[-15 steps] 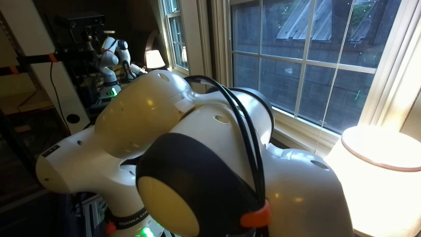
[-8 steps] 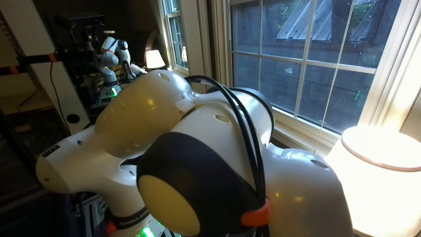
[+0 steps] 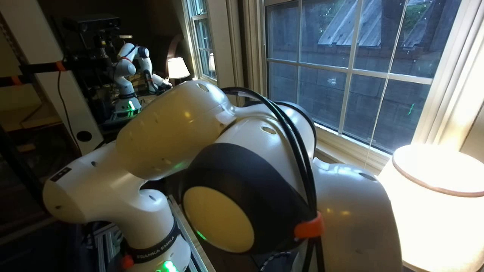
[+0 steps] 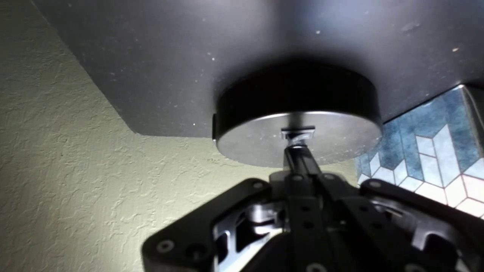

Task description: Turn off the lamp

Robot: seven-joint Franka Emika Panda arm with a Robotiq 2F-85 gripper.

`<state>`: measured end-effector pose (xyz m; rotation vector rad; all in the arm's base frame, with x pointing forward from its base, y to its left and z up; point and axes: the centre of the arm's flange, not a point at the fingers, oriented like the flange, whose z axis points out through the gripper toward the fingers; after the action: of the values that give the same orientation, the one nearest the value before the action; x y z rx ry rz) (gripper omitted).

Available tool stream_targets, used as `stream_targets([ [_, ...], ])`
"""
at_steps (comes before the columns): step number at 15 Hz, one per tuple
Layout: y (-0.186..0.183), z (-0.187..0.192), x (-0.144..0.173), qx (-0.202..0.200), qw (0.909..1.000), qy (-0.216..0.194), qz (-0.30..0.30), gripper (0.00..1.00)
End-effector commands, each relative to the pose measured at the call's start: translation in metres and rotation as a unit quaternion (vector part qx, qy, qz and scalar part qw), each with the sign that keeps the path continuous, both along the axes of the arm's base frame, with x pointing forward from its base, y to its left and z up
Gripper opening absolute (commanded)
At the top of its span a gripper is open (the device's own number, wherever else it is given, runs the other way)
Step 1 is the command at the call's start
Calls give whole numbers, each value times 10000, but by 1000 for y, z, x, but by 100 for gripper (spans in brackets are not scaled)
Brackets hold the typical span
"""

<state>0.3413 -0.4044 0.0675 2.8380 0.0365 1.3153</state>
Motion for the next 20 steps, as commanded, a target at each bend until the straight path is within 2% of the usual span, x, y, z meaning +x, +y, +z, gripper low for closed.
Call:
stream_targets([
  [1, -1, -16, 4, -26, 9999, -132, 10, 0],
  [8, -7, -16, 8, -94, 9992, -390, 3, 0],
  [20, -5, -21, 5, -22, 9998, -202, 72, 0],
])
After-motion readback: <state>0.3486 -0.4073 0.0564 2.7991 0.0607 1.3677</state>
